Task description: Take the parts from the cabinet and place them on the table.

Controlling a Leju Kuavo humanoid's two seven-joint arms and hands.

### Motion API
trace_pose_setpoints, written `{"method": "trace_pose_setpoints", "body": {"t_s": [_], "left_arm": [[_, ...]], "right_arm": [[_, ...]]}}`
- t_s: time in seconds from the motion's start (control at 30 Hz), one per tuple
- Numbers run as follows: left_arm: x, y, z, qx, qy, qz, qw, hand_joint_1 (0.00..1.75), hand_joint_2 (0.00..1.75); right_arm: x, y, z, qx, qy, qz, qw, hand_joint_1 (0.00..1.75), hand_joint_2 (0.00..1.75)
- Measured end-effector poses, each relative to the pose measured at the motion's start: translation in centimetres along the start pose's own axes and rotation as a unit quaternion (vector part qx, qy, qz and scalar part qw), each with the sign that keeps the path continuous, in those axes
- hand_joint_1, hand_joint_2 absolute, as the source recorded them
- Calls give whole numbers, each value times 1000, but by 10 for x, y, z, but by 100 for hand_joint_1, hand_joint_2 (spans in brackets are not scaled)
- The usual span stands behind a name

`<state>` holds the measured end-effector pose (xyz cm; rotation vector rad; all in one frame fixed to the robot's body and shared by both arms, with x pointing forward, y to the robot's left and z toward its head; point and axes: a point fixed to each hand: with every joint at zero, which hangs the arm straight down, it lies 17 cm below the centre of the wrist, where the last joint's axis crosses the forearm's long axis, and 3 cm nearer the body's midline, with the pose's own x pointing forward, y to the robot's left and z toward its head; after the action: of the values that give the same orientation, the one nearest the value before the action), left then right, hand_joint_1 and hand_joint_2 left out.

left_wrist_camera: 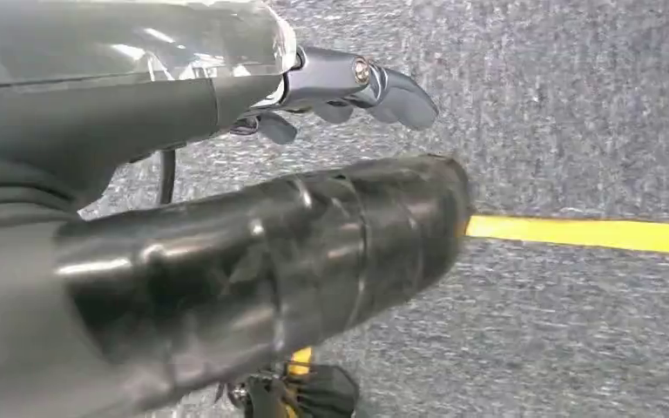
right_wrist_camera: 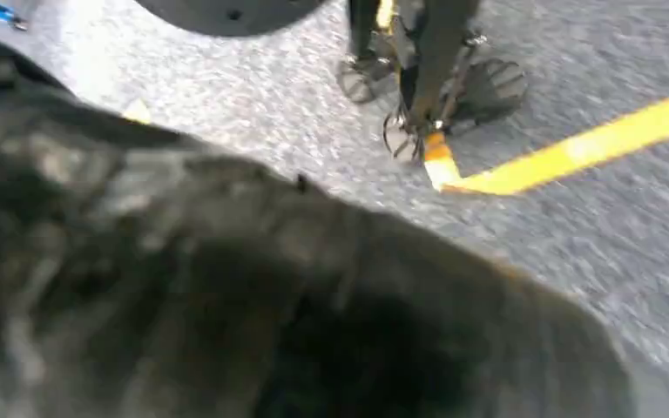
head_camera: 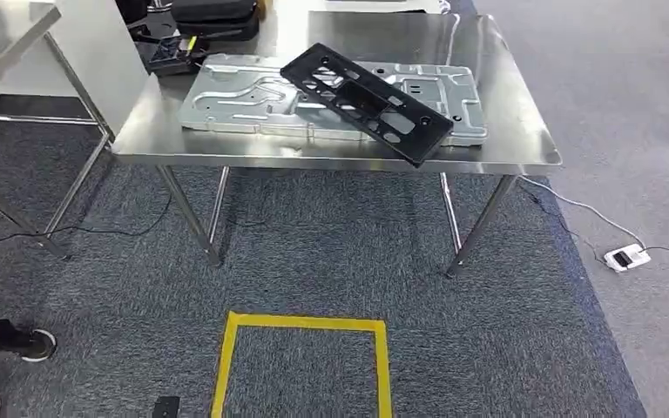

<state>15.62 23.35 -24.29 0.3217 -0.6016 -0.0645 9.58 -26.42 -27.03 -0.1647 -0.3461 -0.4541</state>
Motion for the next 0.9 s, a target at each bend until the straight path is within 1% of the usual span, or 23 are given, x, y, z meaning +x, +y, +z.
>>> {"method": "trace_pose_setpoints", "body": {"t_s": [0.3,0.9], "left_arm": [[-2,0,0,1,4,1,1000,0,0],[-4,2,1,4,6,6,1000,0,0]], "right_arm": [[-6,3,1,3,14,5,1000,0,0],[-10,11,3,17,19,14,1000,0,0]]}}
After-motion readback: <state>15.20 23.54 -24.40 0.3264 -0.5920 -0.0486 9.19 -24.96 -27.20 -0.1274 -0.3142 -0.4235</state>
